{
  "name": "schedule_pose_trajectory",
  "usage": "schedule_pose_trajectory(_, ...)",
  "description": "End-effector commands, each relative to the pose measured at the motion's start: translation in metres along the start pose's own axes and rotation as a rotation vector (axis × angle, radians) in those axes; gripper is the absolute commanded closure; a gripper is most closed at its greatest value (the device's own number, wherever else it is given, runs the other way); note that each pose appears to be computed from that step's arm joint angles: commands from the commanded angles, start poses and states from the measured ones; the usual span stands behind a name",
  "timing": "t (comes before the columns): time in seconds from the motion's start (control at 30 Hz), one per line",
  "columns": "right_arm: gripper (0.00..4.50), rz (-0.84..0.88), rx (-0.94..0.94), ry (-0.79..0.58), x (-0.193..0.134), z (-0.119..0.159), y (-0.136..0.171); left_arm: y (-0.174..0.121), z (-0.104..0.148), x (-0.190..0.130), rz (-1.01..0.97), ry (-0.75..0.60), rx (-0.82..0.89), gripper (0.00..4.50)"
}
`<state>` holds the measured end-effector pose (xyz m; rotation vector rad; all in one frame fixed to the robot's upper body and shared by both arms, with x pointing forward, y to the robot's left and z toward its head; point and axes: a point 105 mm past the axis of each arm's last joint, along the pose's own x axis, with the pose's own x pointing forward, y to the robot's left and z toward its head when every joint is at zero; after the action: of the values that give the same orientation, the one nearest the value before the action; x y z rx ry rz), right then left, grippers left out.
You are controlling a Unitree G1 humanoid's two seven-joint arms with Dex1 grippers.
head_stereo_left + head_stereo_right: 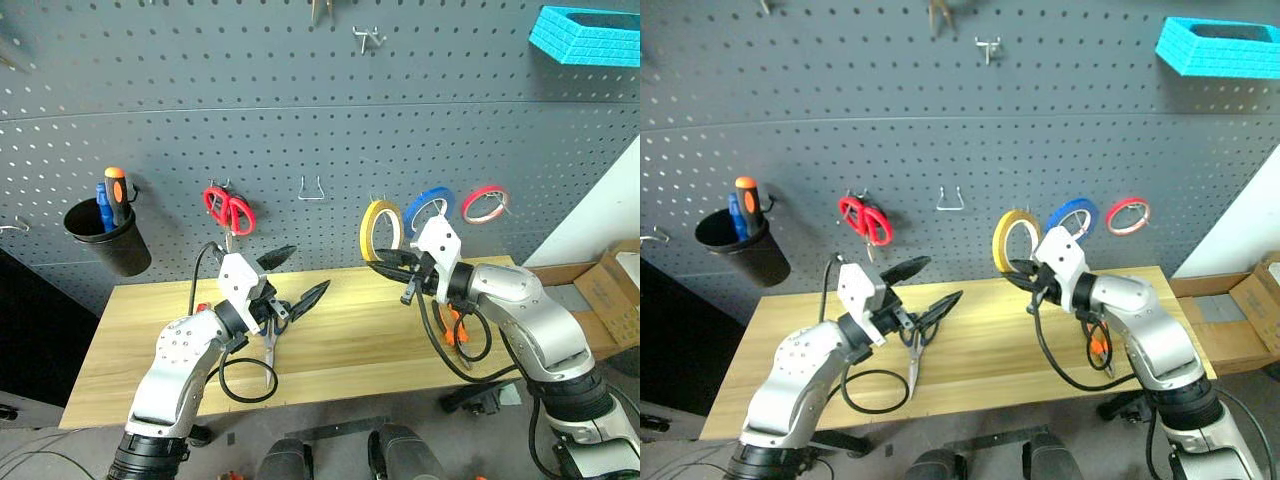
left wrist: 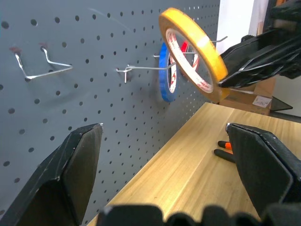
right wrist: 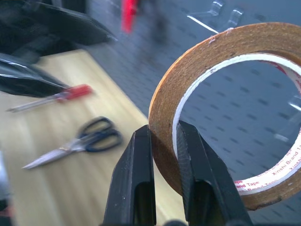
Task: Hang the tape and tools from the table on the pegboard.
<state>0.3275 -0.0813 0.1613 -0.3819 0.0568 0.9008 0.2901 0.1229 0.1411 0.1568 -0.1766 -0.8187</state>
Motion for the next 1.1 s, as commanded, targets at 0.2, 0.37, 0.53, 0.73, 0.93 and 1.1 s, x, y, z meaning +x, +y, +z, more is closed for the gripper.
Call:
schedule_pose_trajectory(0.2,4.42,-0.067,-0.049,0.039,0.01,-0.003,-0.01,0.0,0.018,0.0,0.002,-0.044,0.046,0.0)
schedule_pose_trajectory(0.37,4.42,-0.063,-0.072,0.06,0.024,-0.007,-0.007,0.0,0.018,-0.001,0.014,-0.041,0.046,0.0)
schedule_pose_trajectory(0.53,4.42,-0.159,-0.096,0.126,0.057,-0.027,-0.026,0.001,0.019,0.002,0.019,-0.046,0.048,0.0)
schedule_pose_trajectory(0.73,4.42,-0.238,-0.102,0.155,0.074,-0.041,-0.04,-0.002,0.024,0.005,0.023,-0.059,0.042,0.0)
schedule_pose_trajectory(0.93,2.88,-0.207,0.119,0.181,0.049,-0.061,-0.035,-0.007,0.022,0.004,0.022,-0.049,0.016,0.0)
schedule_pose_trajectory(1.1,1.11,-0.254,0.208,0.147,0.016,-0.063,-0.044,-0.01,0.022,0.004,0.017,-0.048,-0.022,0.0)
